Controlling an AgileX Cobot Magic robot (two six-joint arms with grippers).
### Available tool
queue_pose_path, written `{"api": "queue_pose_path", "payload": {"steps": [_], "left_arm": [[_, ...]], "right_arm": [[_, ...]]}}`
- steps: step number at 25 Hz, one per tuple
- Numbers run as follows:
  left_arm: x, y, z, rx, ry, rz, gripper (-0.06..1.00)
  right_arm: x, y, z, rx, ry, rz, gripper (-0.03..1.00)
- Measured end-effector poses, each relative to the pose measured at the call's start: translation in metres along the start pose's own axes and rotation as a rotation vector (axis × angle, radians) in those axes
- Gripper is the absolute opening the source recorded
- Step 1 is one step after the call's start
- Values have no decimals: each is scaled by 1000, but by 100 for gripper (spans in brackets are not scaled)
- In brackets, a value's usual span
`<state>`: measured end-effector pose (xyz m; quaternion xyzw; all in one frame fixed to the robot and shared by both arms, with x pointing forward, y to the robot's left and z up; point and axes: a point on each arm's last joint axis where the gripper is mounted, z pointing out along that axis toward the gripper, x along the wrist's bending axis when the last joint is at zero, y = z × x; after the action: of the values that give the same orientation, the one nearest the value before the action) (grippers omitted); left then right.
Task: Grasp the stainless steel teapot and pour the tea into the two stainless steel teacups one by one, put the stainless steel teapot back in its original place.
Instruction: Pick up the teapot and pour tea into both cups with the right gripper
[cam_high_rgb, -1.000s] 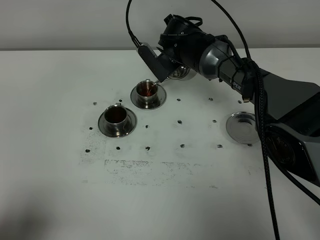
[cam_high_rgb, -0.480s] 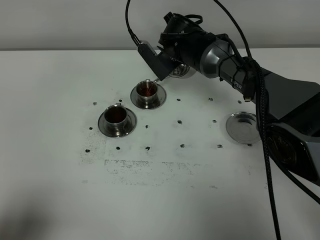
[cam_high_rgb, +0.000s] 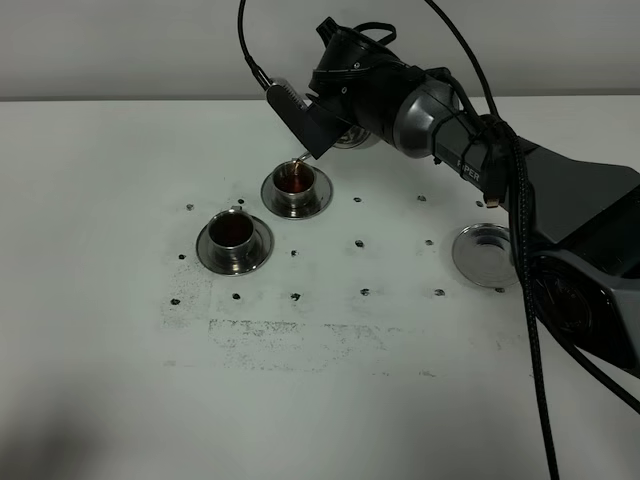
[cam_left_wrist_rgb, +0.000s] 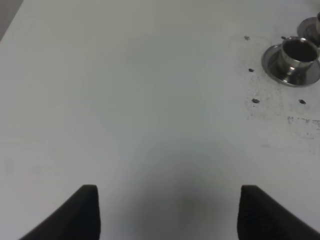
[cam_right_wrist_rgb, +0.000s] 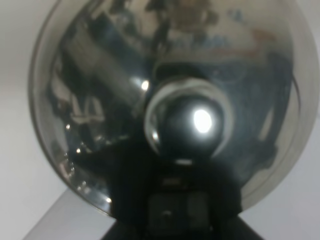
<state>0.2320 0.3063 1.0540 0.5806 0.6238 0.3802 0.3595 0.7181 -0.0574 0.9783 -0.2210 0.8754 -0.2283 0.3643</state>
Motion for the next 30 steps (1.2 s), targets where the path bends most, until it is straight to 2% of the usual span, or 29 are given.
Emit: {"api": "queue_pose_path", "payload": {"steps": [30], "left_arm": [[0, 0, 0, 0, 0, 0, 56]], "right_arm": [[-1, -2, 0, 23, -15, -39, 17]]}}
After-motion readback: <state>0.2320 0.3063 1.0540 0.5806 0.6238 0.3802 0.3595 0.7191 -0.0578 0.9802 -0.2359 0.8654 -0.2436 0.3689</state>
